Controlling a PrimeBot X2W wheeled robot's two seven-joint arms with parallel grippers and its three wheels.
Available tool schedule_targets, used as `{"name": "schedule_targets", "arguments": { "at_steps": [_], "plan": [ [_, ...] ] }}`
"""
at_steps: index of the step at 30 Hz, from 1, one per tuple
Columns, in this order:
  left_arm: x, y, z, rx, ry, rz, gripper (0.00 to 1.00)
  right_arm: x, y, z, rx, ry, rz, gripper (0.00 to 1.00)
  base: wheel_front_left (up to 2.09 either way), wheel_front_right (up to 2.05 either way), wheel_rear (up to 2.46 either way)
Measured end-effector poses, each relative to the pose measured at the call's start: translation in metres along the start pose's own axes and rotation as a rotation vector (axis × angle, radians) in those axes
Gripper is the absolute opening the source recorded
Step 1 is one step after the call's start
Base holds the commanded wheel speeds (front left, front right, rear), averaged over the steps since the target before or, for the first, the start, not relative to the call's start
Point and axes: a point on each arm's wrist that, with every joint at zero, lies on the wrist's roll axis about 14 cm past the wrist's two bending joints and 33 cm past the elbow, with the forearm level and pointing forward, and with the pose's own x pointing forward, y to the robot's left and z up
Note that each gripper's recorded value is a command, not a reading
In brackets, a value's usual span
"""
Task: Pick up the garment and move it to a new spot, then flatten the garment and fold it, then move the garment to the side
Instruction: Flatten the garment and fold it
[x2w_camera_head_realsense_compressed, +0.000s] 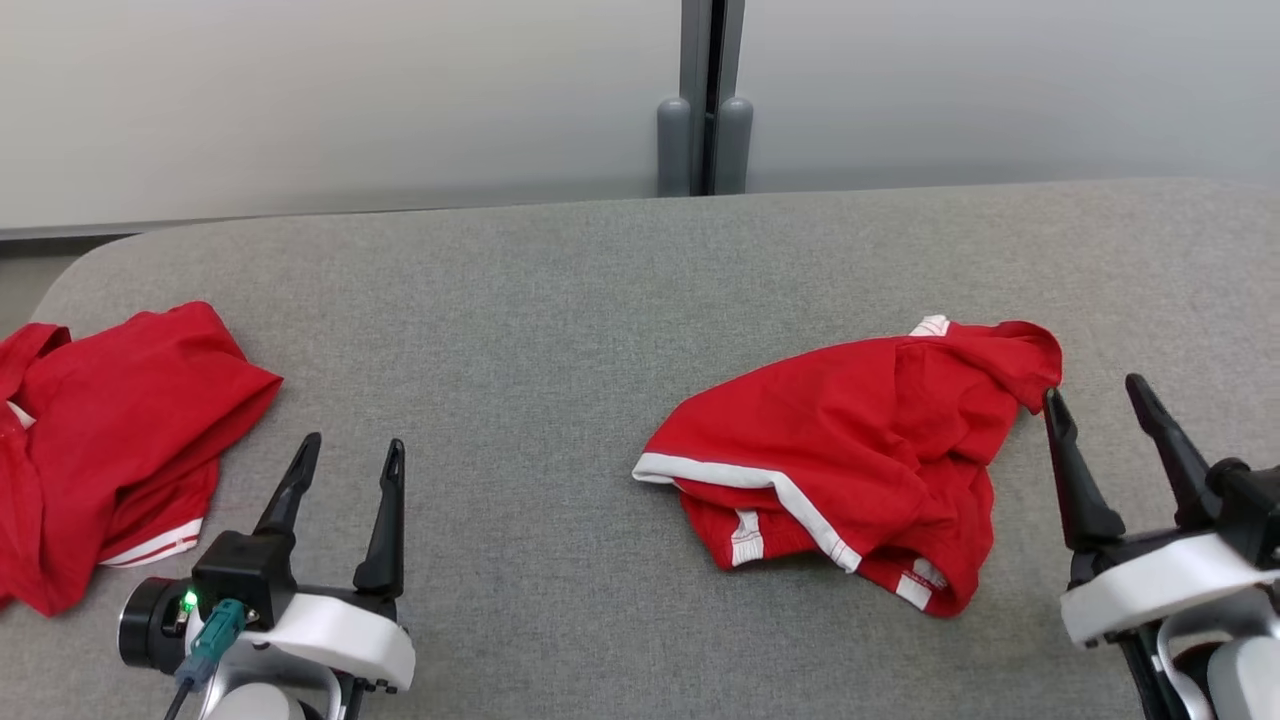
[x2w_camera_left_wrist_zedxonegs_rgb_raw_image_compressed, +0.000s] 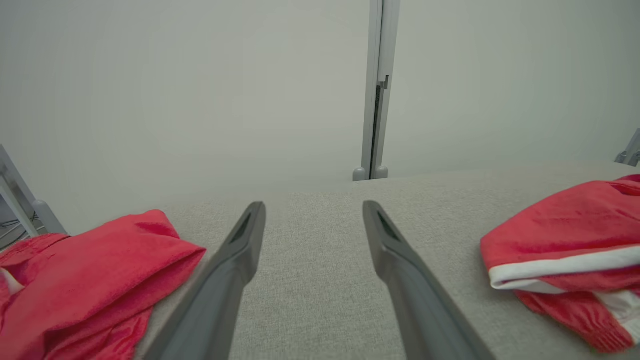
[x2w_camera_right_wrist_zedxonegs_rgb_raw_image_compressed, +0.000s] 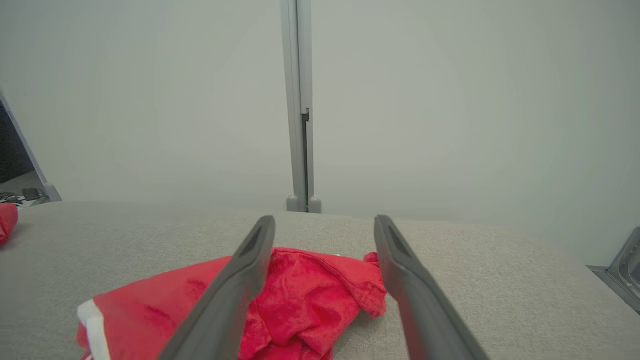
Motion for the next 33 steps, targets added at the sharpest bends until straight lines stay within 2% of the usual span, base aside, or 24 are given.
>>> {"name": "schedule_targets", "arguments": {
  "at_steps": [7, 18, 22, 27, 33],
  "plan": [
    [-0.015, -0.002, -0.003, 0.007, 0.023, -0.006, 1.00, -0.029, 0.010, -0.001, 0.023, 0.030, -0.013, 1.00, 0.00, 0.00, 0.00],
    [-0.017, 0.000, -0.003, 0.017, 0.036, -0.003, 1.00, -0.030, 0.020, -0.004, 0.034, 0.052, 0.006, 1.00, 0.00, 0.00, 0.00],
    [-0.017, 0.000, -0.004, 0.017, 0.039, -0.006, 1.00, -0.029, 0.047, -0.015, 0.025, 0.098, 0.093, 1.00, 0.00, 0.00, 0.00],
    [-0.013, -0.001, -0.004, 0.014, 0.039, -0.006, 1.00, -0.037, 0.092, -0.054, 0.025, 0.240, 0.235, 1.00, 0.00, 0.00, 0.00],
    [-0.009, -0.001, -0.011, -0.001, 0.054, 0.006, 1.00, -0.045, 0.109, -0.098, -0.036, 0.386, 0.326, 1.00, 0.00, 0.00, 0.00]
  ]
}}
